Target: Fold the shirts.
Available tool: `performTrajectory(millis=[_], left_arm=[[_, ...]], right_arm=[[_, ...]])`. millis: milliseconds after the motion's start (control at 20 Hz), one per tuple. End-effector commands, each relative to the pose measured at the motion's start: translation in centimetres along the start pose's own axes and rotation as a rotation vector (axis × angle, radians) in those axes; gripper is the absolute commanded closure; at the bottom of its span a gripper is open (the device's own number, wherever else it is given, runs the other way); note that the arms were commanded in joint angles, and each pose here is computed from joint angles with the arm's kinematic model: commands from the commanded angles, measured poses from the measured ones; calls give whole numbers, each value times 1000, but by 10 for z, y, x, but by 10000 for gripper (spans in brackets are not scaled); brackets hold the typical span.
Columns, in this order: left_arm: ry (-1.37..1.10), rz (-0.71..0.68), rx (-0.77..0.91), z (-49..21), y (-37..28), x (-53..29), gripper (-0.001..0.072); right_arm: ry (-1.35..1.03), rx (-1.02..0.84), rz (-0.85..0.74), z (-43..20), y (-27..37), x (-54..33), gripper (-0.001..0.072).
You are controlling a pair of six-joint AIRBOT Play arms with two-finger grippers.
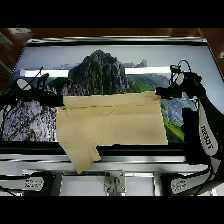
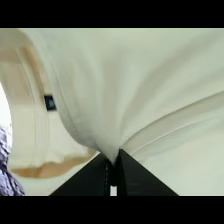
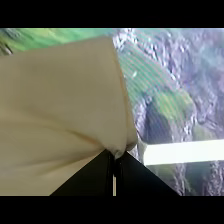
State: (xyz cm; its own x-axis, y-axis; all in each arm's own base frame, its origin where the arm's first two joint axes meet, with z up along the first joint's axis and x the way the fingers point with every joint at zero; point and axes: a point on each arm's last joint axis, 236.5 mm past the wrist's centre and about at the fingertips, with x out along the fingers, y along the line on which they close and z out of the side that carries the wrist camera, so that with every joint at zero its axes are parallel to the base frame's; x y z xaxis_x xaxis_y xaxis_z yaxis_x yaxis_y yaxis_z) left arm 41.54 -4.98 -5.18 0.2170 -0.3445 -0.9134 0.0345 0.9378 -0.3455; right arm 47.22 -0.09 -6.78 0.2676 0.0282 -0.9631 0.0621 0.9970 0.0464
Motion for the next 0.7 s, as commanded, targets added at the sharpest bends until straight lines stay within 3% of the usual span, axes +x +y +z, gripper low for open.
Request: performTrajectory(millis=[0,200,250,300,350,400,500,650], left_arm=[[220,28,-70,-53,11,12,671],[204,32,-73,-48,14,15,657],[206,31,-72,-48,14,14,549],[212,30,-74,-48,14,11,307],[223,28,-77,-49,16,4,130],[233,32,-83,-49,20,-6,104],[266,23,-114,-56,28,-33,104],[319,5,-199,-100,37,-67,103]], right_arm=[[178,-5,9,-40,1,18,655],[177,5,-3,-40,-2,28,654],[172,7,1,-38,-1,27,618],[163,3,1,-36,-1,25,403],[183,-32,2,-39,-1,17,163],[202,-87,-3,-43,-5,6,121],[268,-154,-65,-56,-29,-27,121],[373,-44,-25,-98,-62,-62,126]])
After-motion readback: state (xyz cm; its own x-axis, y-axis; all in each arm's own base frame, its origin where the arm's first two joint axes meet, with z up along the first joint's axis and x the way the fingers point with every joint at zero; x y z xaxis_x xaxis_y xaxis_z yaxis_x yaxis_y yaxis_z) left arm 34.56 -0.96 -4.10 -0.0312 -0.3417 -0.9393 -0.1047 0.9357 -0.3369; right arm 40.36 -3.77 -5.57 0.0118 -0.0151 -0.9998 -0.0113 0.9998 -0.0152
